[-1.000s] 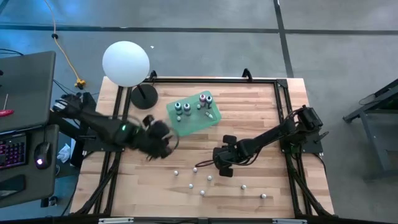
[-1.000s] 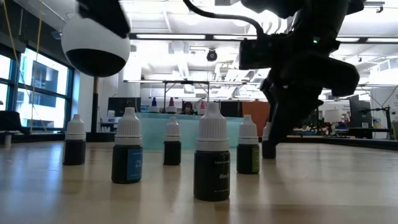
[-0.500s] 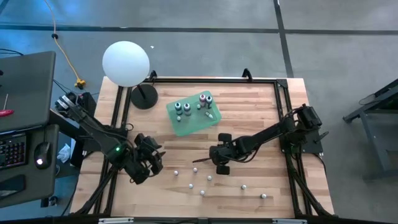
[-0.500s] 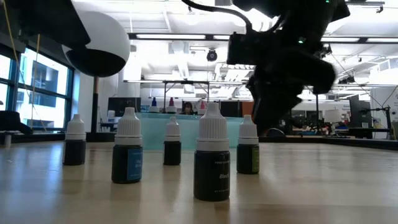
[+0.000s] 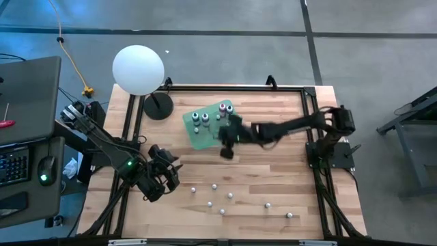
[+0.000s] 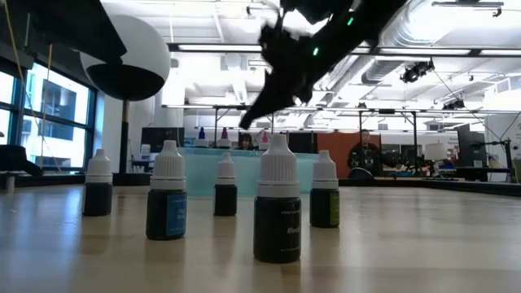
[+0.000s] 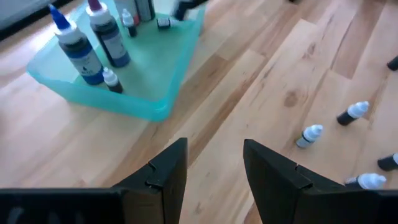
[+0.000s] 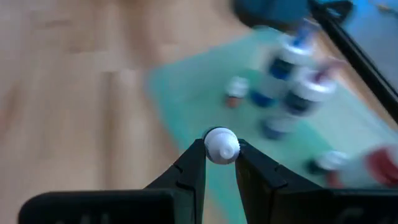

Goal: Pick & Place food coloring
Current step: Put the top small red bottle into the blue bin, then put the bottom small light green bottle into the blue bin

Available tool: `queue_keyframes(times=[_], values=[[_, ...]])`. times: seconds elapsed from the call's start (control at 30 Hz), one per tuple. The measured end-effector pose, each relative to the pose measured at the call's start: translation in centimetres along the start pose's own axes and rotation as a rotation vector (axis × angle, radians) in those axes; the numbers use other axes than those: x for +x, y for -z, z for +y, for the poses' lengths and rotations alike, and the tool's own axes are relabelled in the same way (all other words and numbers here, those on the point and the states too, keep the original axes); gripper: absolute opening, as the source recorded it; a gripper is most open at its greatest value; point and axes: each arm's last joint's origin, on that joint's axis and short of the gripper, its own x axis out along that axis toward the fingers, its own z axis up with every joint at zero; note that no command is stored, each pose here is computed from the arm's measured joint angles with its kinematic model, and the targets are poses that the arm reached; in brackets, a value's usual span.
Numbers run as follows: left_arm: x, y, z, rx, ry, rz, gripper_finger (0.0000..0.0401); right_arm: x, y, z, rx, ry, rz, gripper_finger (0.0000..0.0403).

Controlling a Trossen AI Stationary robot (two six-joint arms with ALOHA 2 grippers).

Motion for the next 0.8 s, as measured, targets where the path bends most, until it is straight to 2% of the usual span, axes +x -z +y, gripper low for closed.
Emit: queue_keyframes(times=[0.17, 0.37, 0.57, 0.67, 0.8], values=[[0.0, -0.1, 0.0, 0.001, -0.015, -0.038, 0.0154, 2.1, 1.2, -5.1, 0.105, 0.051, 0.073, 0.0067], [0.0, -0.2, 0.1, 0.028, -0.025, -0.06, 0.0154, 3.4, 3.3, -8.9, 0.217, 0.059, 0.199, 0.0067], [0.0, -0.2, 0.1, 0.029, -0.028, -0.067, 0.0154, 3.9, 4.2, -11.1, 0.217, 0.067, 0.229, 0.009], [0.0, -0.2, 0.1, 0.029, -0.028, -0.067, 0.0154, 4.1, 4.4, -11.6, 0.232, 0.029, 0.228, 0.0106], [0.0, -0.2, 0.1, 0.029, -0.028, -0.067, 0.0154, 4.0, 4.4, -11.8, 0.206, 0.047, 0.232, 0.0117]])
